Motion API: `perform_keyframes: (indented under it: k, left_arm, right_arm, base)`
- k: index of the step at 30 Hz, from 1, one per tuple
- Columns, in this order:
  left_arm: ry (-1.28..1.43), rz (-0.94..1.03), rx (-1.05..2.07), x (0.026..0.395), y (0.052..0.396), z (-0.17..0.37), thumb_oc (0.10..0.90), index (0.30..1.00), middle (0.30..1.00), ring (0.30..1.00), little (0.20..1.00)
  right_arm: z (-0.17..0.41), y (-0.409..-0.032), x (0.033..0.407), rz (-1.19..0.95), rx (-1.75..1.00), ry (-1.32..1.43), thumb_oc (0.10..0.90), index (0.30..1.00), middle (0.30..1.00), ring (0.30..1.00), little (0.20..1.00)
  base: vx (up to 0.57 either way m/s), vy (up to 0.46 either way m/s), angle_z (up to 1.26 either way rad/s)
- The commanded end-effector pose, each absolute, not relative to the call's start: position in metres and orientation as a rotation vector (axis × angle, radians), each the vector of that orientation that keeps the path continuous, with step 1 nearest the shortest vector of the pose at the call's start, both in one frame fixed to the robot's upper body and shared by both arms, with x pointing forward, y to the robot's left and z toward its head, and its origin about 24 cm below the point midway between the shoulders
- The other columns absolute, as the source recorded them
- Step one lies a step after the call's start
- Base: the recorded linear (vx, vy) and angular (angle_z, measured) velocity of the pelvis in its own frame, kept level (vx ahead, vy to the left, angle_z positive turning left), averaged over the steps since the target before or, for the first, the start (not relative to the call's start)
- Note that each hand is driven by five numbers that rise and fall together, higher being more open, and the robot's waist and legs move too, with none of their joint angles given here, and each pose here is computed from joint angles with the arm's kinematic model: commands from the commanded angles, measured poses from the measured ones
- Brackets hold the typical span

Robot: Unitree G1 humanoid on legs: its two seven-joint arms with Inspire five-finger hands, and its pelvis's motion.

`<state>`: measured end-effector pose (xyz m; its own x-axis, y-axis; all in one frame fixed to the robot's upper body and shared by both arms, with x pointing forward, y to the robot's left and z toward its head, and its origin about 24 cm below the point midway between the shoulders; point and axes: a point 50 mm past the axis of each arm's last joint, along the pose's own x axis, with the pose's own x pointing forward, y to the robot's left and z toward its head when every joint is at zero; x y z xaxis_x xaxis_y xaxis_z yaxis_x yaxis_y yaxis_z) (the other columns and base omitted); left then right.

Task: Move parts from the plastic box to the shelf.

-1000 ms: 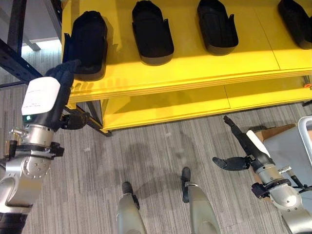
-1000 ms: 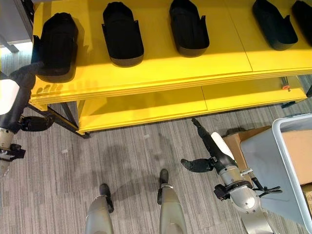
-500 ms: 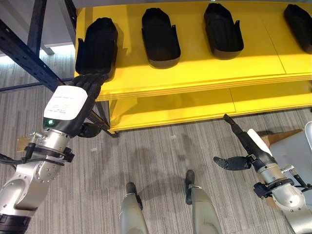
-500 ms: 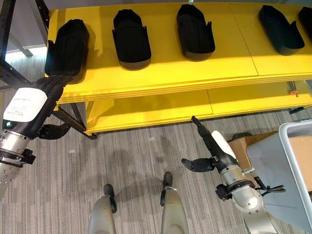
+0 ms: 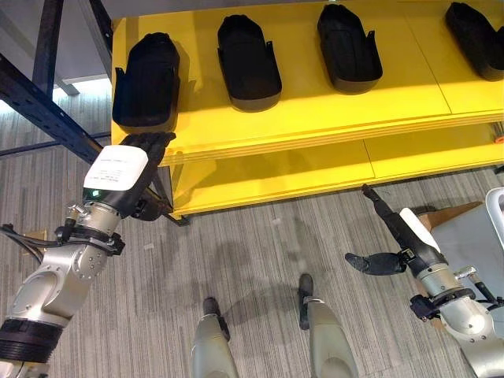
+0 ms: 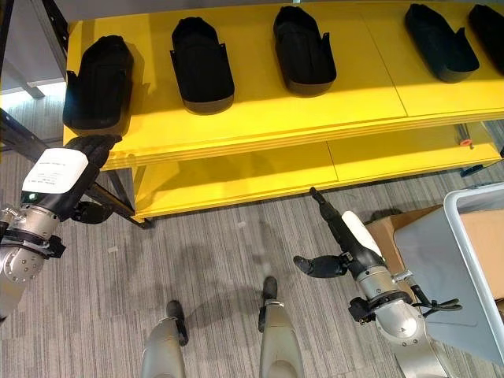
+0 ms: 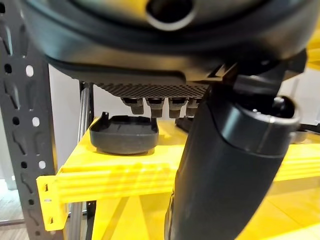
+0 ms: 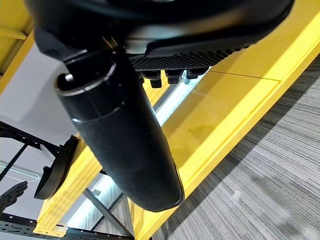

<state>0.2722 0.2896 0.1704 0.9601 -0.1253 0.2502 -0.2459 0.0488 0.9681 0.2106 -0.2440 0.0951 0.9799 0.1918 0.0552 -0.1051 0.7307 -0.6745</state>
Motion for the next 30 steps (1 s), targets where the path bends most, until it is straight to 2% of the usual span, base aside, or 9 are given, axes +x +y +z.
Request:
perform_keyframes:
  k: [1, 7, 30]
  left_arm:
    - [-0.409, 0.153, 1.562, 0.274, 0.285, 0.196, 0.9, 1.0, 1.0, 1.0, 1.0]
    - [-0.361, 0.174, 1.55, 0.273, 0.293, 0.189, 0.9, 1.0, 1.0, 1.0, 1.0]
    - [-0.254, 0.236, 1.523, 0.307, 0.305, 0.185, 0.9, 1.0, 1.0, 1.0, 1.0]
  right_arm:
    - [0.141, -0.238, 0.211, 0.109, -0.774, -0.376, 0.9, 1.0, 1.0, 1.0, 1.0]
    - [0.141, -0.24, 0.211, 0.097, -0.764, -0.378, 0.9, 1.0, 1.0, 1.0, 1.0]
    - [0.14, -0.236, 0.213, 0.118, -0.751, -0.381, 0.9, 1.0, 1.0, 1.0, 1.0]
  base:
    - [0.0, 0.0, 0.0]
    - [0.0, 0.0, 0.0]
    - [0.0, 0.0, -0.01]
